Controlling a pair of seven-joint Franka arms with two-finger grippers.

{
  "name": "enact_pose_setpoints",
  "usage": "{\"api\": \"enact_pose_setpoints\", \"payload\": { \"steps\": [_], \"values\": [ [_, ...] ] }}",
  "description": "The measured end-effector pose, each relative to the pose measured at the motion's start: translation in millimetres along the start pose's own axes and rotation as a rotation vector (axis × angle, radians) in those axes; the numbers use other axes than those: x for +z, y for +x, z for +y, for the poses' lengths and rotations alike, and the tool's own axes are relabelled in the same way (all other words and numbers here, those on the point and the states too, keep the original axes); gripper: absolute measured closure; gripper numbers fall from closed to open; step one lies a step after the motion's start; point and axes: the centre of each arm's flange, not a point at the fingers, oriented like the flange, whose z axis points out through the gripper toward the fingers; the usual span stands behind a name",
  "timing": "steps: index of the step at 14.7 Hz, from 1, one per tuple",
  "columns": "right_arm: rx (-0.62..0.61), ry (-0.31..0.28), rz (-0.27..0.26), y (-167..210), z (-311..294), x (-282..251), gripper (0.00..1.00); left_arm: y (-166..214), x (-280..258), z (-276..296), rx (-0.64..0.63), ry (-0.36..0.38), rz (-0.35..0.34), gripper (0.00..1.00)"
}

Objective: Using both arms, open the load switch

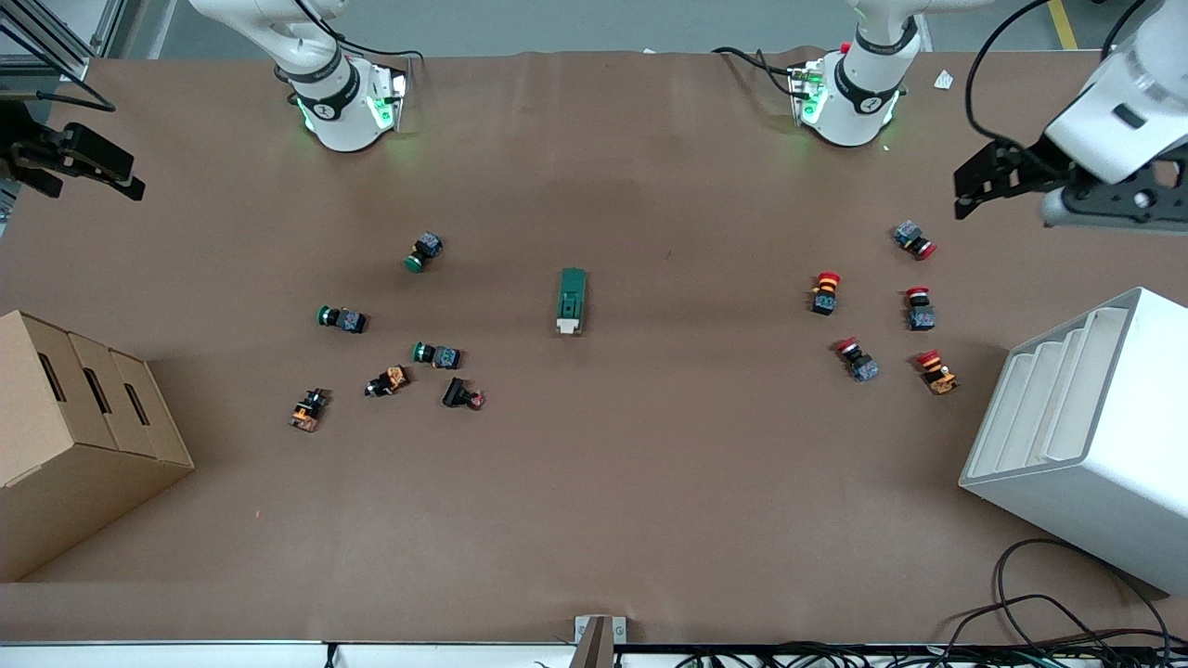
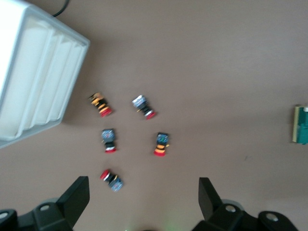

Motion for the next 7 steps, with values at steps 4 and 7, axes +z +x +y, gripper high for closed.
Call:
{"api": "enact_pose_setpoints", "payload": {
  "steps": [4, 7],
  "values": [
    [0.000, 0.000, 0.001, 0, 0, 0, 0.00, 13, 27, 133, -0.020, -0.039, 0.047, 0.00],
    [0.001, 0.000, 0.003, 1, 1, 0, 0.00, 3, 66, 243, -0.099, -0.082, 0.041, 0.00]
  ]
}}
